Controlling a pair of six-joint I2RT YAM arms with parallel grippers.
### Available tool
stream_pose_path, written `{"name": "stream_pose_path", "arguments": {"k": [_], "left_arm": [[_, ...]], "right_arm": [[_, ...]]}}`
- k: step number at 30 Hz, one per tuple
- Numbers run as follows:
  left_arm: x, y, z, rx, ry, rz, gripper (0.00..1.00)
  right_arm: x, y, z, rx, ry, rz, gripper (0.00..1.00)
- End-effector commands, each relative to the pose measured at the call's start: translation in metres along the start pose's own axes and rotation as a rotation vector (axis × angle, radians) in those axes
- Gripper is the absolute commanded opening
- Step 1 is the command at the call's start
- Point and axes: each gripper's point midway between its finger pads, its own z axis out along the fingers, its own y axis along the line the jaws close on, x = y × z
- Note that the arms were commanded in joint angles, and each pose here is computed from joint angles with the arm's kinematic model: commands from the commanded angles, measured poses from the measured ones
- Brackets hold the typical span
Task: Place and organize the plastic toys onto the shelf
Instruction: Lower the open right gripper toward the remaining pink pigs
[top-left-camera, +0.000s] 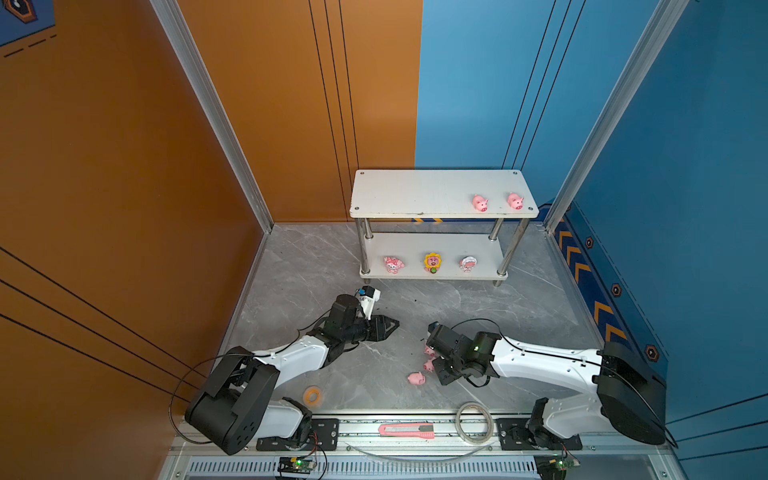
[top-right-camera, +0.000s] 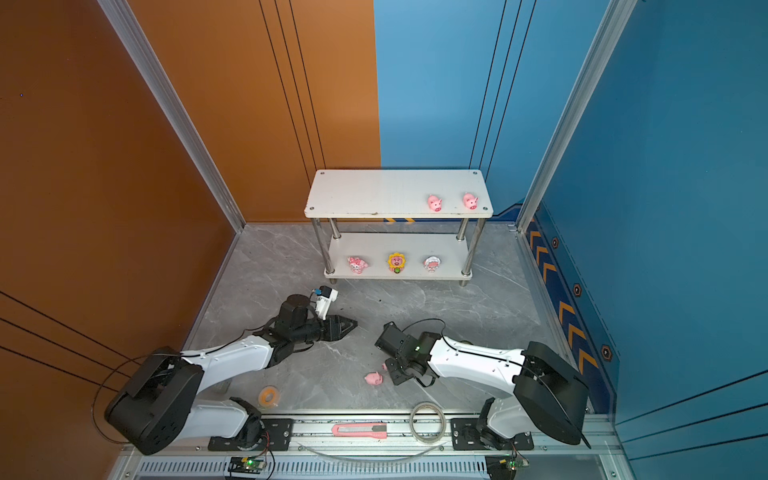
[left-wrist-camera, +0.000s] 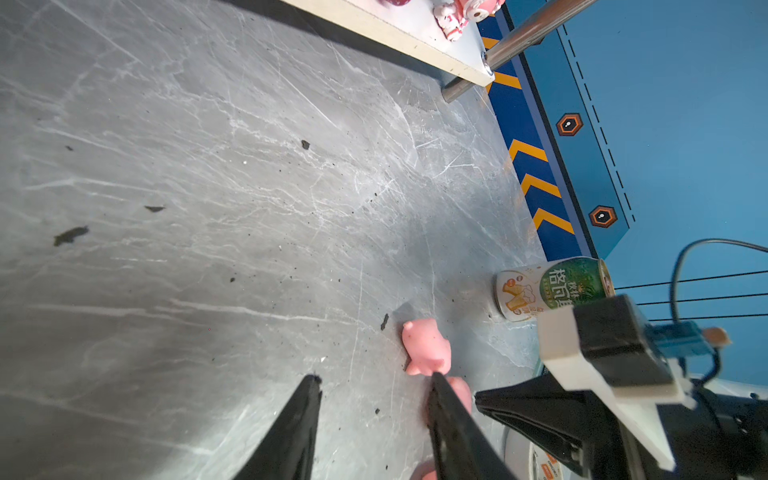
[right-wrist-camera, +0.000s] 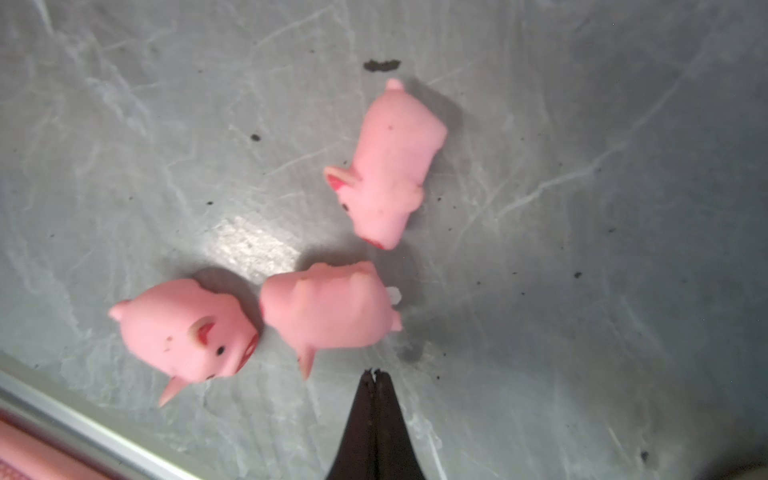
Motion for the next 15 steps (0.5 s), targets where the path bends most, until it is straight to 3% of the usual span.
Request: {"name": "stream_pose_path", "arguments": {"k": [1, 10, 15], "left_arm": [[-0.008, -0.011, 0.003, 0.031, -0.010, 0.029, 0.45], [-0.008, -0.011, 0.002, 0.035, -0.008, 0.032, 0.45], [-0.005, -0.008, -0.001, 0.027, -0.006, 0.030, 0.45]], "right_arm": [[-0.015, 0.004, 0.007, -0.019, -0.025, 0.025, 0.04], [-0.095, 0.070, 0.000, -0.157, -0.127, -0.060, 0.07], [-0.106, 0.086, -0.008, -0.208, -0.145, -0.064, 0.10]]}}
